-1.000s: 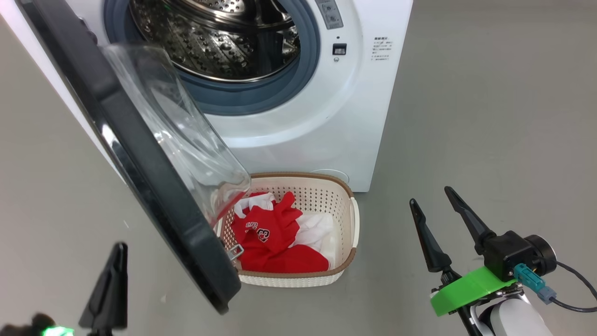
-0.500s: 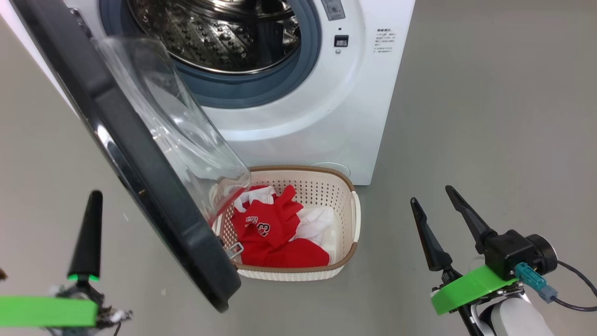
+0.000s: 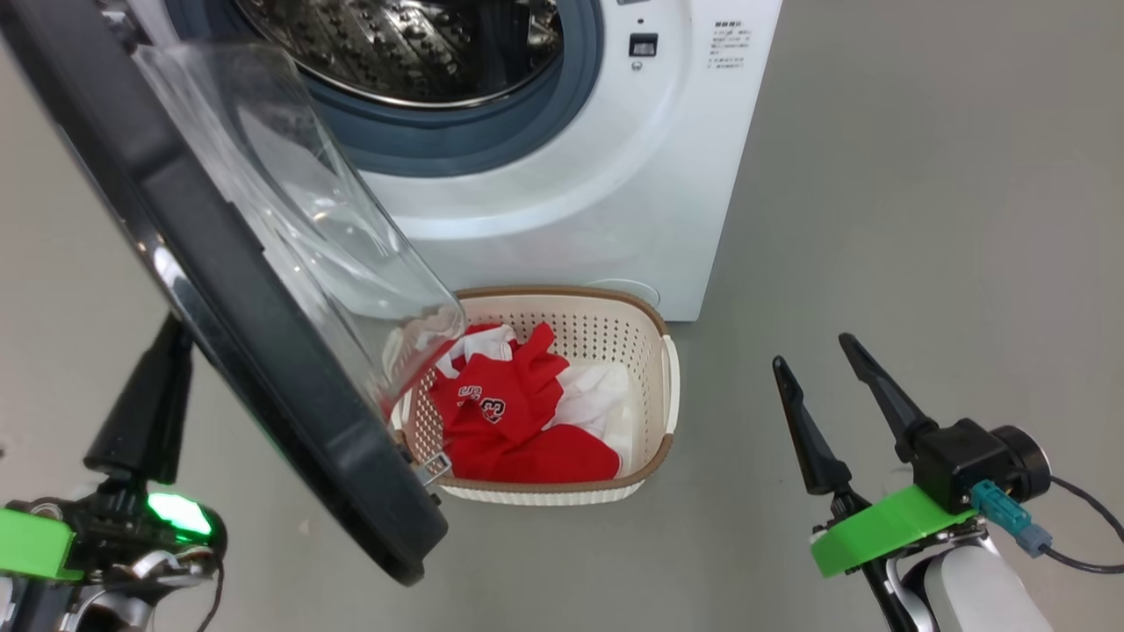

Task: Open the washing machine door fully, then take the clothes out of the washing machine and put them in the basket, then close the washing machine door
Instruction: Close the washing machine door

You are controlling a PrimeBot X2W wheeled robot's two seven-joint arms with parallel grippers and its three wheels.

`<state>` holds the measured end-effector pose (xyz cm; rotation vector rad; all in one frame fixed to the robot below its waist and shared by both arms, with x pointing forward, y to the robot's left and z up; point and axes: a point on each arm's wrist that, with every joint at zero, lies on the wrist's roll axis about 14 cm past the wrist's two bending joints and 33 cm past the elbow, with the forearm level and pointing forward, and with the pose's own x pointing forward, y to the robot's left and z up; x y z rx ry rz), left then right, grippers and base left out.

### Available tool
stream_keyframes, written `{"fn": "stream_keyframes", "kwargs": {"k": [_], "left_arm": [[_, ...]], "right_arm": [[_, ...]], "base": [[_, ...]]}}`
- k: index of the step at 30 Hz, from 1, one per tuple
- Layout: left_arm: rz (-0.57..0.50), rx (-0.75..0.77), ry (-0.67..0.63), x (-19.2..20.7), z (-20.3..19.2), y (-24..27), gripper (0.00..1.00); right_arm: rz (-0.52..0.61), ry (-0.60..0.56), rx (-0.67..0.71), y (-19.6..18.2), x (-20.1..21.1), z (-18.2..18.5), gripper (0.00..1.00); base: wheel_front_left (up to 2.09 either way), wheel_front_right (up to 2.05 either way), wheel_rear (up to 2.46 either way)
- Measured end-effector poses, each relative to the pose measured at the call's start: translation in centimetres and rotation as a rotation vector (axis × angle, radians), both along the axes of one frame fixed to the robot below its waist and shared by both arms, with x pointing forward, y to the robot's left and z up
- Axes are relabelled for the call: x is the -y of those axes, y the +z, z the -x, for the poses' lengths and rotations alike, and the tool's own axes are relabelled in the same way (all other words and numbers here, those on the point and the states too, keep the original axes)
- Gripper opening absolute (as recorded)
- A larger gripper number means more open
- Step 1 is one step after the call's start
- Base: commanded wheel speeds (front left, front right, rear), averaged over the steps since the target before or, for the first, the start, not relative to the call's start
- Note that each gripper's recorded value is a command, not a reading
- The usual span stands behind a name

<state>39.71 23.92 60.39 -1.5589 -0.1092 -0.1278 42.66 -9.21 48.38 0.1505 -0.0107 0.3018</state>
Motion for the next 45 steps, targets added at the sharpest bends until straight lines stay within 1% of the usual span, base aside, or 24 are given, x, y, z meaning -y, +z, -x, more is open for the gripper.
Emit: {"fn": "stream_keyframes", "kwargs": {"k": [3,8,17,24,35,41,45], "left_arm": [[-0.013,-0.004,-0.062,1.0,-0.2,0.1,0.0],[-0.04,-0.002,-0.12,1.8,-0.5,0.2,0.0],[-0.035,-0.018,-0.164,3.2,-1.5,-0.5,0.0],[-0.017,-0.014,-0.224,5.1,-2.6,-0.6,0.0],[0.022,0.007,-0.239,6.8,-4.8,-0.4,0.0],[0.037,0.022,-0.259,7.9,-6.3,-0.2,0.0],[0.056,0.015,-0.248,8.2,-7.4,-0.6,0.0]], "right_arm": [[-0.001,-0.001,0.0,-0.1,0.0,-0.3,1.0],[-0.002,-0.005,-0.008,-0.4,0.1,-0.6,1.0],[0.002,-0.027,-0.013,-0.7,1.0,-0.7,1.0],[0.006,-0.05,-0.019,-0.9,1.8,-0.6,1.0],[0.014,-0.086,-0.028,-1.1,3.2,-0.2,1.0],[0.018,-0.106,-0.027,-1.2,3.9,-0.6,1.0],[0.021,-0.12,-0.039,-1.7,4.5,-0.6,1.0]], "base": [[0.0,0.0,0.0],[0.0,0.0,0.0],[0.0,0.0,0.0],[0.0,0.0,0.0],[0.0,0.0,0.0],[0.0,0.0,0.0],[0.0,0.0,0.0]]}}
